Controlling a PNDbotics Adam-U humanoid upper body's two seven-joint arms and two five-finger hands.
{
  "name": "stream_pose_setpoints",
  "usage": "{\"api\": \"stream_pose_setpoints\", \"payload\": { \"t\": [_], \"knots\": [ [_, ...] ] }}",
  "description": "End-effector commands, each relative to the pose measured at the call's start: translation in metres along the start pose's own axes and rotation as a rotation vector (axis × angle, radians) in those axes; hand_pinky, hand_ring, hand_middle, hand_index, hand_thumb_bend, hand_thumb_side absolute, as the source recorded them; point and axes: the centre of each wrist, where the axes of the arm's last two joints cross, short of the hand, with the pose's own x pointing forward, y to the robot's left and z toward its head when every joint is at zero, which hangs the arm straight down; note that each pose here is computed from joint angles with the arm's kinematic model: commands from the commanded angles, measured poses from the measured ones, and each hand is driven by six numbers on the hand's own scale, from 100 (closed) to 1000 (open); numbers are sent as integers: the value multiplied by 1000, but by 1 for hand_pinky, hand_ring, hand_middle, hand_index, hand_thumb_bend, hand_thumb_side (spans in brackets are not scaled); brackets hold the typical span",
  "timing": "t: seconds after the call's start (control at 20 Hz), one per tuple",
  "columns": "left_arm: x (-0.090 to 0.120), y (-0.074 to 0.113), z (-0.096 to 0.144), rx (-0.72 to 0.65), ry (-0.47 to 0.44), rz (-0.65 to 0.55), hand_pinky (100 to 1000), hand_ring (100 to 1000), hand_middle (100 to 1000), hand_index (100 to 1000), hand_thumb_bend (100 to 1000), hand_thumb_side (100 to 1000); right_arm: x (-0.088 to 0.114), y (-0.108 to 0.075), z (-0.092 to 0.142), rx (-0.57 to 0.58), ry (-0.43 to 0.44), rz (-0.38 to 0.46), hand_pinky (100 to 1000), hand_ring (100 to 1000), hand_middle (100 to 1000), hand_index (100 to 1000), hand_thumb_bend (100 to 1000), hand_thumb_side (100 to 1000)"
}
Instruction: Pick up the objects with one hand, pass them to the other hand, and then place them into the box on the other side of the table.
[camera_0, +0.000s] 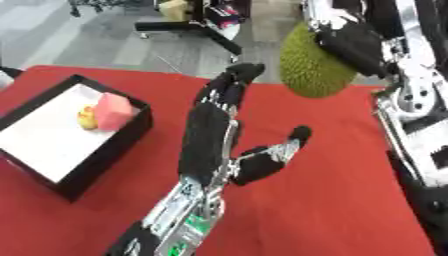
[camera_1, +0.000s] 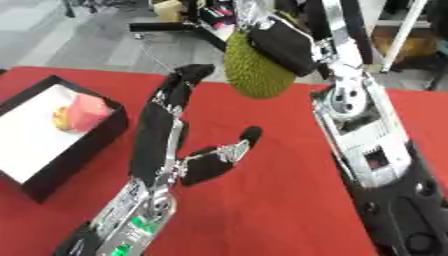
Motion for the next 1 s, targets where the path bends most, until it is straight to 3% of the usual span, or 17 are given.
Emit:
{"api": "stream_pose_setpoints", "payload": {
  "t": [0.05, 0.3, 0.55, 1.0],
  "knots": [
    [6, 3, -6, 86, 7, 23, 804, 744, 756, 854, 596, 395, 8, -10, -5, -7, -33, -6, 751, 177, 100, 100, 100, 326],
    [11, -3, -5, 144, -11, 75, 806, 753, 765, 858, 622, 396, 8, -10, -5, -1, -32, -11, 752, 174, 100, 100, 100, 327],
    [21, 3, -10, 166, -52, 146, 809, 757, 769, 860, 648, 408, 7, -9, -4, 4, -28, -12, 753, 171, 100, 100, 100, 326],
    [42, 11, -18, 109, -120, 226, 808, 758, 770, 860, 649, 405, 7, -7, -4, 16, -29, -18, 755, 168, 100, 100, 100, 325]
  ]
}}
